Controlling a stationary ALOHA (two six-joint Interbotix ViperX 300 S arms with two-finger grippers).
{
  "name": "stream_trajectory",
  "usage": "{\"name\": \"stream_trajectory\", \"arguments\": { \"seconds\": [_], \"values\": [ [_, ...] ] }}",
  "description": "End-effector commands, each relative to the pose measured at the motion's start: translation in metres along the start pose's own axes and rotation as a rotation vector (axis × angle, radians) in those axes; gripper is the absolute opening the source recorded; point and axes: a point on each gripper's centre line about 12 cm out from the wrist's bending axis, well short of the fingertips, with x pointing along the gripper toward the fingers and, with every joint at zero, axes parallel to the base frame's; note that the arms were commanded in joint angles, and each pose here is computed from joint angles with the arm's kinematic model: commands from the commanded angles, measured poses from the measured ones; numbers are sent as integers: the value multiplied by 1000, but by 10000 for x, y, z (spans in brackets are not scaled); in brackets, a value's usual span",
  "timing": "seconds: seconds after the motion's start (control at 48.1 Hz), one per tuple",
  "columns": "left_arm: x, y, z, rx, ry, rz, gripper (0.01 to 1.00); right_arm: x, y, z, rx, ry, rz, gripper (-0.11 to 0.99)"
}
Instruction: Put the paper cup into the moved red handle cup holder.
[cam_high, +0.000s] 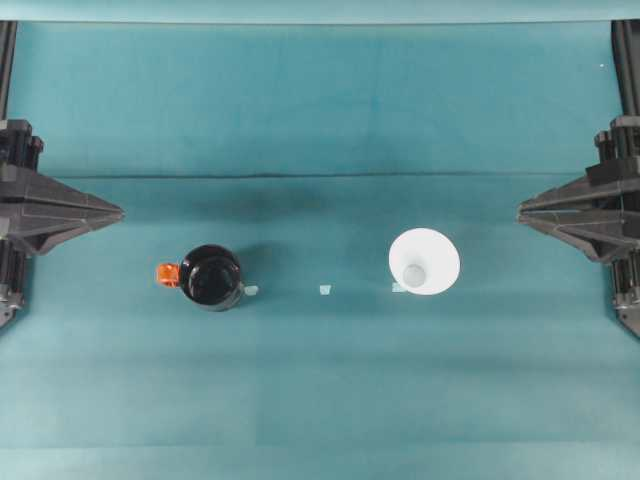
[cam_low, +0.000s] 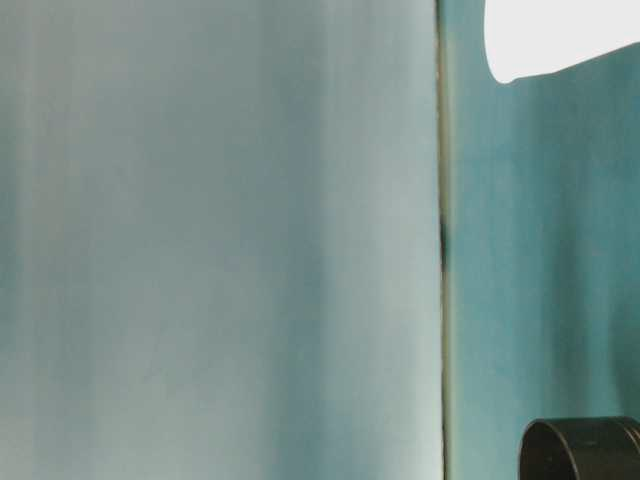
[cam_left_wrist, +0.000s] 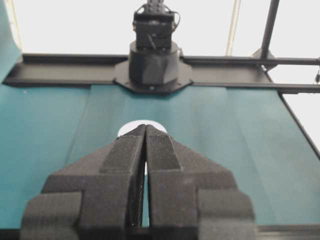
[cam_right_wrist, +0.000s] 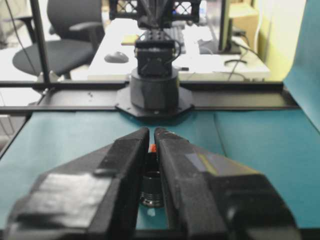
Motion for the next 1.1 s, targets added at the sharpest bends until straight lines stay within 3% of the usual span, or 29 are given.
{"name": "stream_trajectory", "arguments": {
  "seconds": [0.0, 0.166, 0.312, 0.562, 0.77, 1.082],
  "values": [
    [33, 12, 47, -7, 26, 5, 25, 4, 17, 40, 10, -14, 8, -1],
    [56, 11, 54, -17, 106, 6, 25, -38, 11, 64, 64, -9, 3, -87],
    [74, 12, 25, -18, 176, 8, 25, -59, 13, -3, 94, 57, 2, -106],
    [130, -9, -55, -32, 402, 4, 25, -66, 15, -98, 136, 154, -4, -107],
    [115, -13, -142, -31, 537, 5, 25, -79, 16, -167, 145, 217, -8, -107],
    [128, -16, -307, -26, 655, 6, 25, -82, 14, -178, 145, 230, -11, -106]
  ]
}}
